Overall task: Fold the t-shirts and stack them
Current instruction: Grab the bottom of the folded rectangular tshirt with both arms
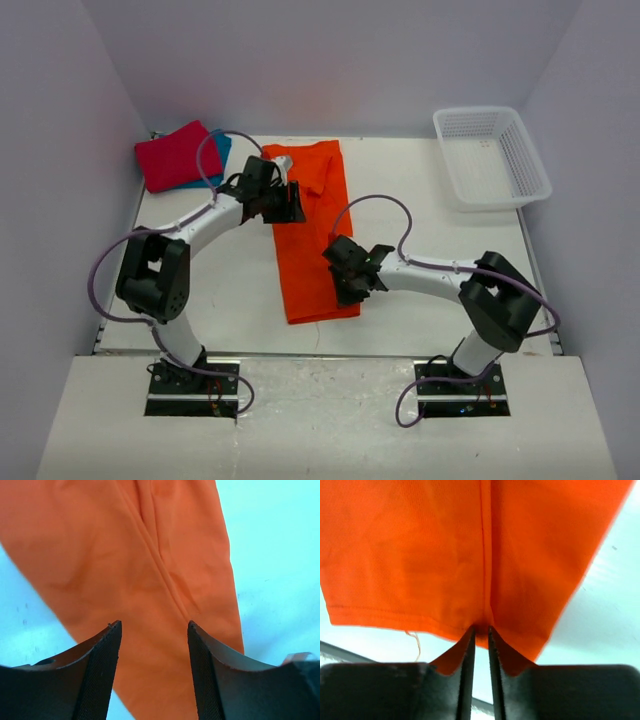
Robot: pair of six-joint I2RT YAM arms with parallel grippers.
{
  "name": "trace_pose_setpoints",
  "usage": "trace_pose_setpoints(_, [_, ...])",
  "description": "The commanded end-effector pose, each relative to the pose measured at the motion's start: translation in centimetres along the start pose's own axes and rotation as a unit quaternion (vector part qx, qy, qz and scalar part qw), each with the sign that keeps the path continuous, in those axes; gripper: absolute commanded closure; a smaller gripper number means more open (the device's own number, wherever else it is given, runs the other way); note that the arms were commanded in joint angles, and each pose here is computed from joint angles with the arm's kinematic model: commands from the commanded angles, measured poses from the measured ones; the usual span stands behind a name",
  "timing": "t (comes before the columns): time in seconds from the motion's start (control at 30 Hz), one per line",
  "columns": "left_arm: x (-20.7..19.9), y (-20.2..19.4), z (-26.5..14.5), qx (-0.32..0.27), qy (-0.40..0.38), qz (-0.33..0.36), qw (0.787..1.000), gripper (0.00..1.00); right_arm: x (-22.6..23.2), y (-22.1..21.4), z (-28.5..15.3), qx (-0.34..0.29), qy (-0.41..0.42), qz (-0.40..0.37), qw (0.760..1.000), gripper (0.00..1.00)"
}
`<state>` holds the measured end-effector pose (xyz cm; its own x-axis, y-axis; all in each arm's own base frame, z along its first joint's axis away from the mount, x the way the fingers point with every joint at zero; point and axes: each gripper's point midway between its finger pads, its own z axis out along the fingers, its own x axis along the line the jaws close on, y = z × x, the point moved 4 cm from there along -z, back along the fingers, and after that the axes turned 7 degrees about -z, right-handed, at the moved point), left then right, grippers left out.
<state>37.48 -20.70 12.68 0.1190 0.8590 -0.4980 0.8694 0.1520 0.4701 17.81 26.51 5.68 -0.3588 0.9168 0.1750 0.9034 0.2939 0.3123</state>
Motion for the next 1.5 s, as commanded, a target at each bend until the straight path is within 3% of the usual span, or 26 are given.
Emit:
trace_pose_setpoints(0.0, [-1.4, -0.6, -3.5, -0.044, 0.020, 0.001, 0.999, 0.43, -0.4, 0.2, -2.8, -0.036, -0.011, 0.008, 0.999, 0.82])
trace_pose_setpoints(0.13, [-0.9, -3.4, -6.0, -0.059, 0.038, -0.017, 0.997, 0.42, -1.3, -0.1, -5.2, -0.062, -0.023, 0.029, 0.997, 0.63])
trace_pose_setpoints(0.17, [-0.4, -5.3, -5.8, -0.046, 0.042, -0.029, 0.998, 0.42, -1.5, 0.0, -5.9, -0.077, -0.021, 0.038, 0.996, 0.53])
trace_pose_setpoints(0.27, [-0.6, -8.0, -7.0, -0.044, 0.039, -0.028, 0.998, 0.42, -2.1, -0.7, -5.8, -0.082, -0.024, 0.050, 0.995, 0.35])
trace_pose_setpoints(0.33, [-0.9, -9.2, -7.8, -0.041, 0.024, -0.028, 0.998, 0.42, -2.2, -0.9, -5.4, -0.075, -0.025, 0.054, 0.995, 0.33])
trace_pose_setpoints(0.53, [1.1, -14.1, -8.5, -0.012, 0.026, -0.041, 0.999, 0.43, -3.0, -1.7, -3.2, -0.065, -0.009, 0.084, 0.994, 0.35])
trace_pose_setpoints(0.7, [1.4, -15.0, -9.3, -0.017, 0.018, -0.039, 0.999, 0.43, -4.0, -2.0, -1.6, -0.051, -0.003, 0.105, 0.993, 0.38])
trace_pose_setpoints(1.1, [1.8, -16.3, -9.2, 0.002, 0.011, -0.042, 0.999, 0.43, -3.3, -2.8, 0.7, -0.027, 0.041, 0.120, 0.992, 0.68])
trace_pose_setpoints(1.47, [1.9, -19.4, -8.2, 0.060, 0.009, -0.039, 0.997, 0.42, -3.0, -3.4, -0.8, -0.040, 0.054, 0.122, 0.990, 0.75])
